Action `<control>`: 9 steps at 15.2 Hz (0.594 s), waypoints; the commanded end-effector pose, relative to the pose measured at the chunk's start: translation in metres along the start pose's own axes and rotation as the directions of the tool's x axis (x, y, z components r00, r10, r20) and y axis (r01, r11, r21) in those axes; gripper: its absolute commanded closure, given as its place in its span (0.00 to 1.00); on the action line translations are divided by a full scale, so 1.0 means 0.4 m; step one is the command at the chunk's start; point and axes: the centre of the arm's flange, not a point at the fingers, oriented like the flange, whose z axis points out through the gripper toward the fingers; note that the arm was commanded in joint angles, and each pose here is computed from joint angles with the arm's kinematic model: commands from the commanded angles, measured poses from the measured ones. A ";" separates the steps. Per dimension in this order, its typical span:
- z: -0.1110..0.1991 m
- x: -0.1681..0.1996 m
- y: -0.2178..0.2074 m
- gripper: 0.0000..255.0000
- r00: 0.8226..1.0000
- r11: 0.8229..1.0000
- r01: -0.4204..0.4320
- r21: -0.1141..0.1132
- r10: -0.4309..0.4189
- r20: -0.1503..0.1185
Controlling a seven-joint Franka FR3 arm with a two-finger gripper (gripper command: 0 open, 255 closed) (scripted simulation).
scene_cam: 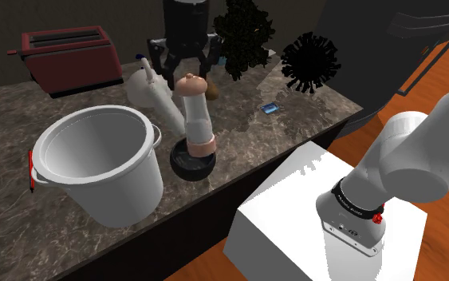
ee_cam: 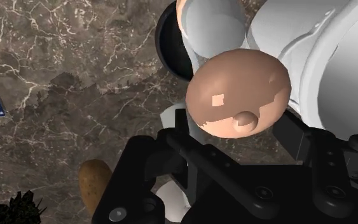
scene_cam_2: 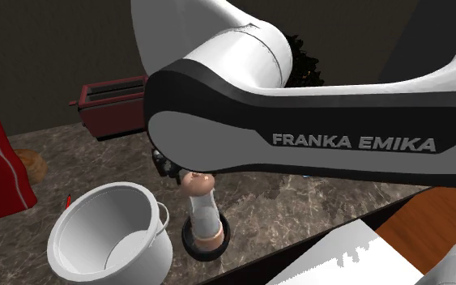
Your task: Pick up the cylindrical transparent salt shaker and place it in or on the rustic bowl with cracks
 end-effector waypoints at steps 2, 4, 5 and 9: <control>0.038 -0.002 0.000 1.00 1.000 1.000 0.000 0.000 0.000 0.000; 0.065 -0.004 0.000 1.00 1.000 1.000 0.000 0.000 0.000 0.000; 0.078 -0.005 0.000 1.00 1.000 1.000 0.000 0.000 0.000 0.000; 0.131 -0.008 0.000 1.00 1.000 1.000 0.000 0.000 0.000 0.000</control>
